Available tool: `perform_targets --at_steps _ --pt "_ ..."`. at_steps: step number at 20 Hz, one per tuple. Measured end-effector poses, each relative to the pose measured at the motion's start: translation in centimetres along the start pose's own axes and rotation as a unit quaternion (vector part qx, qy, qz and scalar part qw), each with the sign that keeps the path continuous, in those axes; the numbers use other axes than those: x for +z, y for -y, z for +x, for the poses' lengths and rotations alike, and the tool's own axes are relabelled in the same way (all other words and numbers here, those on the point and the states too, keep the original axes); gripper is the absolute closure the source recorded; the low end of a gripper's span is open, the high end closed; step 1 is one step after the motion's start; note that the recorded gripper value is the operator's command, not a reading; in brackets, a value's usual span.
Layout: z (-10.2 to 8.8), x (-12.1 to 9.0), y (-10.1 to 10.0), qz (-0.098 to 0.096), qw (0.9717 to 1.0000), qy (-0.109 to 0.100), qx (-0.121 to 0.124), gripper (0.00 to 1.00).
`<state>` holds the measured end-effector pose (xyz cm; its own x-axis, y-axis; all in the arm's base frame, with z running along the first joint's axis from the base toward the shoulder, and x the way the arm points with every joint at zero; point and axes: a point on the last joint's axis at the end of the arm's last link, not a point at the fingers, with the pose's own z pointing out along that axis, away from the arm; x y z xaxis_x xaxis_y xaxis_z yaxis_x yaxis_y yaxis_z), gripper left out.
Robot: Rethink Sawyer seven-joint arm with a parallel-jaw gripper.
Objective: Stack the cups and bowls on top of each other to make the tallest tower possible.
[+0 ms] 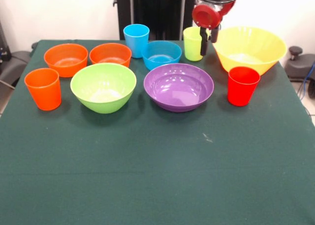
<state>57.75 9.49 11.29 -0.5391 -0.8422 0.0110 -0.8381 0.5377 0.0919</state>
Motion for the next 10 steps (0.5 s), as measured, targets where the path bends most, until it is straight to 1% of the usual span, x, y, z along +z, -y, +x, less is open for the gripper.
perform_targets --at_steps 4,10 --pt "0.11 0.25 -0.55 -0.003 1.0 -0.003 -0.002 0.0" --pt "0.26 0.36 -0.72 -0.005 1.0 -0.005 -0.003 0.0"
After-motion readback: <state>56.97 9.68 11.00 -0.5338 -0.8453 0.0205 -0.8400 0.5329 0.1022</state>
